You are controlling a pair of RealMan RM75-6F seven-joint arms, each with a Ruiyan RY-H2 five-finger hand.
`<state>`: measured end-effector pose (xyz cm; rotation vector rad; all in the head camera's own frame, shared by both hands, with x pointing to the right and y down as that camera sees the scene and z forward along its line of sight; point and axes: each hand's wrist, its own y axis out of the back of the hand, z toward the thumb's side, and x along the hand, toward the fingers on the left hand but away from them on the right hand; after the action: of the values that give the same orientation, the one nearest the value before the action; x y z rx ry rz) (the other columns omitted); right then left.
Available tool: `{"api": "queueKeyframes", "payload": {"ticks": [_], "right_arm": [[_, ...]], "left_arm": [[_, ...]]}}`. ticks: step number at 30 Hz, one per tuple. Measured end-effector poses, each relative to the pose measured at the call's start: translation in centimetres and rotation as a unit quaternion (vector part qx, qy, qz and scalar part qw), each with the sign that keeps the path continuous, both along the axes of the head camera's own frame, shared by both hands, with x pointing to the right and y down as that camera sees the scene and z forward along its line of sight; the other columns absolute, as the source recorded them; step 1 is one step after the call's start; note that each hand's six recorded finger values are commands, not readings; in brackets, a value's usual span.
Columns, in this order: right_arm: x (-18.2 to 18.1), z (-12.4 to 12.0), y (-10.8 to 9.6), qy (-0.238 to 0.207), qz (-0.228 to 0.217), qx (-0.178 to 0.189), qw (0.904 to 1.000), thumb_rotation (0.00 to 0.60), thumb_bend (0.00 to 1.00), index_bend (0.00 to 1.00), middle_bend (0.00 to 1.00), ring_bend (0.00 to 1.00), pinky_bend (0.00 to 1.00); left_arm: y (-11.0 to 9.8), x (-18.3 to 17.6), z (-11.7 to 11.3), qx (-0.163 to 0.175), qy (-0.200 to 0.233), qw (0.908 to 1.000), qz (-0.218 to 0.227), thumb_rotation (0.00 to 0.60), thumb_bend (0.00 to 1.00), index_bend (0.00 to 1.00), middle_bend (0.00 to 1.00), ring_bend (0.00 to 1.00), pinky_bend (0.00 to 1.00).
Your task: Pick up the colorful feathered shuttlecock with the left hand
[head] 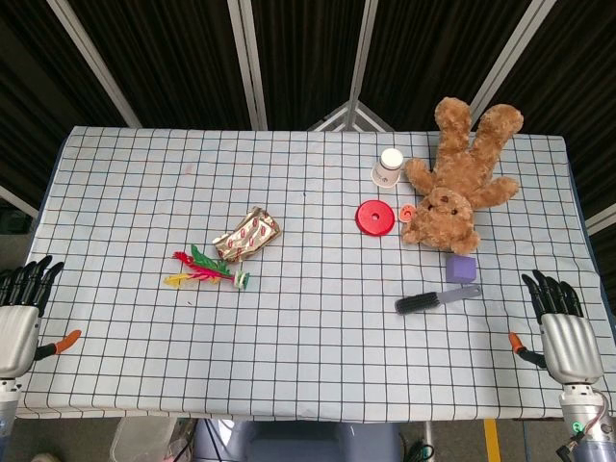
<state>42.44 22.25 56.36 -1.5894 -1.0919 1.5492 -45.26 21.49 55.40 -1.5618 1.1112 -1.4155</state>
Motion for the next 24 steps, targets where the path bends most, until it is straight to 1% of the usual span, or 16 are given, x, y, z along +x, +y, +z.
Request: {"api": "queueKeyframes", "payload": {"ticks": [13, 19, 24], "right_arm": [[-1.0, 0.6, 0.0, -0.007, -0.020, -0.005, 0.9998, 0.600, 0.34, 0.00, 0.00, 0.00, 0.00], [-0.9, 0.6, 0.2, -0.010, -0.019, -0.010, 0.9997, 0.600, 0.34, 0.00, 0.00, 0.00, 0.00], [-0.8, 0.5, 0.2, -0.015, -0.018, -0.010, 0.9997, 0.600, 0.34, 0.00, 0.00, 0.00, 0.00]], "left_arm": [[-0.1, -0.6, 0.2, -0.017, 0.013, 0.9997, -0.008, 0.600, 0.05, 0.00, 0.00, 0.00, 0.00], [-0.1, -0.2, 0.4, -0.023, 0.011, 0.9997, -0.005, 0.600, 0.05, 0.00, 0.00, 0.00, 0.00], [-0.5, 0.2, 0.7, -0.026, 0.012, 0.9996, -0.007, 0.600, 0.05, 0.00, 0.00, 0.00, 0.00]]}}
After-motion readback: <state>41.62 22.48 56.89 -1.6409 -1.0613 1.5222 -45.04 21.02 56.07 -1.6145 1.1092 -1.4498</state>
